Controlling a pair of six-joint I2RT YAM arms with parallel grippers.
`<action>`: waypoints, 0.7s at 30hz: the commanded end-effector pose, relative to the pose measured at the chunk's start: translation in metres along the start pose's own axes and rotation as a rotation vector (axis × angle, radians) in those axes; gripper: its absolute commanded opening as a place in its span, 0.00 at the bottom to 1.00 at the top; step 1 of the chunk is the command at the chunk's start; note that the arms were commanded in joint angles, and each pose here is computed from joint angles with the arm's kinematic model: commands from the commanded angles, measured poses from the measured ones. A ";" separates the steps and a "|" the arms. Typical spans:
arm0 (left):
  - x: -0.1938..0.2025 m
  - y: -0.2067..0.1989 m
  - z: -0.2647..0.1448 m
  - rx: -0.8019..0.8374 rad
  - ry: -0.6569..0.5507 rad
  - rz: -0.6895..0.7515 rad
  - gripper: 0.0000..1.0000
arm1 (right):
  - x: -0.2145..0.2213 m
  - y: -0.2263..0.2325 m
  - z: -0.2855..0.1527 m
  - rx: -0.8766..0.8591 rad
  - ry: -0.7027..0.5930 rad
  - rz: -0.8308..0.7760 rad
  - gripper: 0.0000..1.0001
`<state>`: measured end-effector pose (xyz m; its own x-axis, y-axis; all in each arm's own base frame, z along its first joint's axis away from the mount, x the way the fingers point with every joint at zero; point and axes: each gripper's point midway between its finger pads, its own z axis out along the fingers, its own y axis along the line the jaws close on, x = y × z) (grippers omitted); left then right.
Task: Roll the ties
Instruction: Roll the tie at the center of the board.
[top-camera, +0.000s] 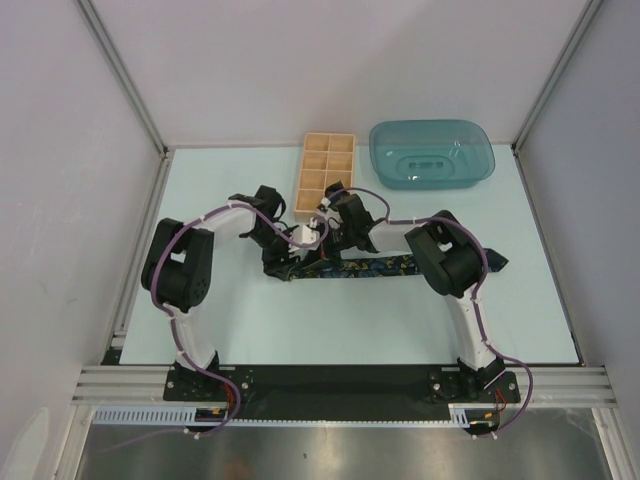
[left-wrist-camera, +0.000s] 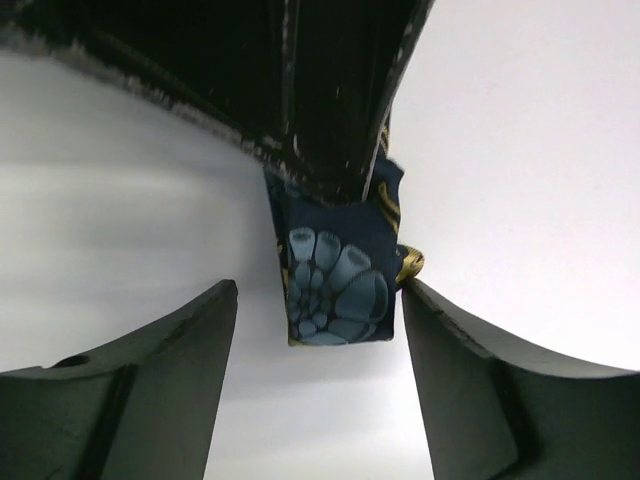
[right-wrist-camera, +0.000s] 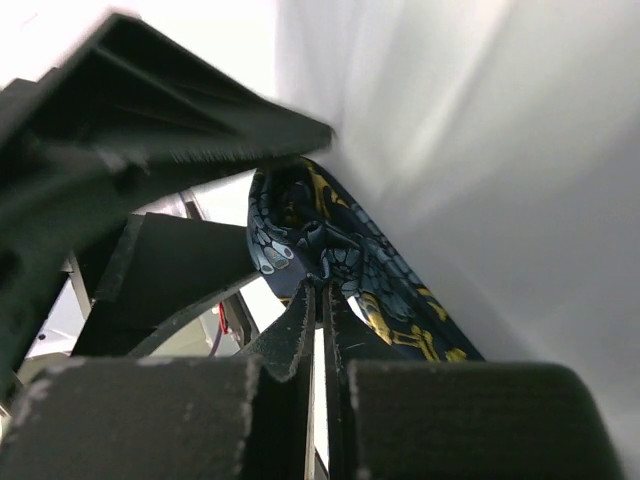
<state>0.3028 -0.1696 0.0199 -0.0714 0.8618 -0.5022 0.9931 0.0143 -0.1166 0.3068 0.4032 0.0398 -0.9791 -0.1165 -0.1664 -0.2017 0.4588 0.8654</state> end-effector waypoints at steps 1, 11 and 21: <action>-0.016 0.012 -0.023 -0.087 -0.069 0.040 0.75 | -0.012 -0.008 -0.007 0.031 -0.035 -0.022 0.00; -0.024 -0.001 -0.018 -0.094 -0.085 0.121 0.91 | -0.013 -0.004 -0.008 0.021 -0.039 -0.024 0.00; -0.023 0.004 0.000 -0.129 -0.045 0.173 0.95 | -0.013 0.000 -0.008 0.014 -0.042 -0.033 0.00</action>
<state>0.2984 -0.1791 0.0255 0.0336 0.8470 -0.5306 0.9993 -0.0385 0.0020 0.3111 0.3980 0.0386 -0.9777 -0.1148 -0.1760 -0.2094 0.4612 0.8623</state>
